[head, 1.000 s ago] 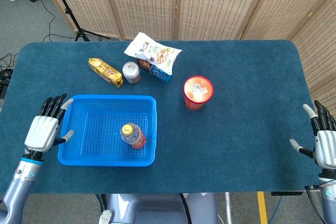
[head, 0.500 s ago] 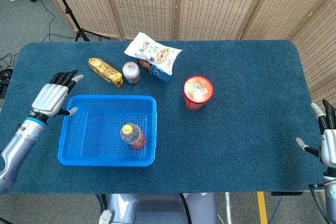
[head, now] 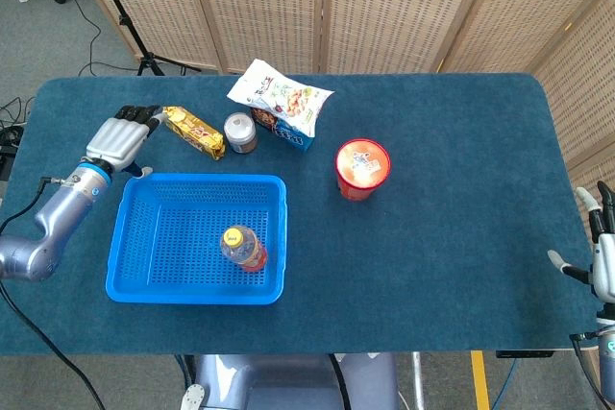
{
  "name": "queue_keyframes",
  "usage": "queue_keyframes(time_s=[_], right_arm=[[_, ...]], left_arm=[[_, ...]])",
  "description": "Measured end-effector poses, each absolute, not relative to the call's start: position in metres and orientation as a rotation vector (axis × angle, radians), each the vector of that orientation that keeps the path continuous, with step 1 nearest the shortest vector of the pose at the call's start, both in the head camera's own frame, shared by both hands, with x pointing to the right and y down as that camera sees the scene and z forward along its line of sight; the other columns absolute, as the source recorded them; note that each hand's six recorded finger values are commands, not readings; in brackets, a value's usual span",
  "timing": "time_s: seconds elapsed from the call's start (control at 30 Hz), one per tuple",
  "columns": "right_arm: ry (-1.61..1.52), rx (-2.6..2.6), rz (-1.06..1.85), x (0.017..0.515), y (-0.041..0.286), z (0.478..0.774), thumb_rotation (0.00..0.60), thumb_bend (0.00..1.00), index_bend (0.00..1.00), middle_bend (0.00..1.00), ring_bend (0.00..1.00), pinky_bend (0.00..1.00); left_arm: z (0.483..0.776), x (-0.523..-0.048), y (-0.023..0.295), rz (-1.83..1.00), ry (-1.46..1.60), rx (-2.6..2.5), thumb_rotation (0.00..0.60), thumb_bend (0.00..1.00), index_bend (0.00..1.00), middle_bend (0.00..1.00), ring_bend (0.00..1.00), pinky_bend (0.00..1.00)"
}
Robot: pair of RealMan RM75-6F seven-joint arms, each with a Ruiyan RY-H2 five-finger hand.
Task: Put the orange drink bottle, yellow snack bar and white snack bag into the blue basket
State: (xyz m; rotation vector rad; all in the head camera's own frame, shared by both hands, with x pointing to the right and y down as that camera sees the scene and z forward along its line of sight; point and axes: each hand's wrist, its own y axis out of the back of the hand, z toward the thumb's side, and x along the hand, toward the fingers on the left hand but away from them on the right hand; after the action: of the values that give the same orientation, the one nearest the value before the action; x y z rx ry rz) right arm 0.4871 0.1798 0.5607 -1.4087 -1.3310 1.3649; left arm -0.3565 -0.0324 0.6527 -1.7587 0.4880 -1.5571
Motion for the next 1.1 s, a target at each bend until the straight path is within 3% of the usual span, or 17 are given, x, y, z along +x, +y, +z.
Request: queue_keyframes(time_s=[0.67, 1.1], right_arm=[[-1.361, -1.372, 1.391, 0.5, 0.178, 0.558, 0.6, 0.16, 0.11, 0.0, 0.0, 0.13], [-1.39, -1.351, 1.456, 0.518, 0.177, 0.566, 0.6, 0.16, 0.11, 0.0, 0.0, 0.13]], left_arm=[[0.697, -0.346, -0.078, -1.66, 0.398, -1.663, 0.6, 0.24, 0.1, 0.0, 0.0, 0.0], [0.739, -0.285, -0.077, -1.658, 0.296, -1.682, 0.6, 0.25, 0.11, 0.0, 0.0, 0.0]])
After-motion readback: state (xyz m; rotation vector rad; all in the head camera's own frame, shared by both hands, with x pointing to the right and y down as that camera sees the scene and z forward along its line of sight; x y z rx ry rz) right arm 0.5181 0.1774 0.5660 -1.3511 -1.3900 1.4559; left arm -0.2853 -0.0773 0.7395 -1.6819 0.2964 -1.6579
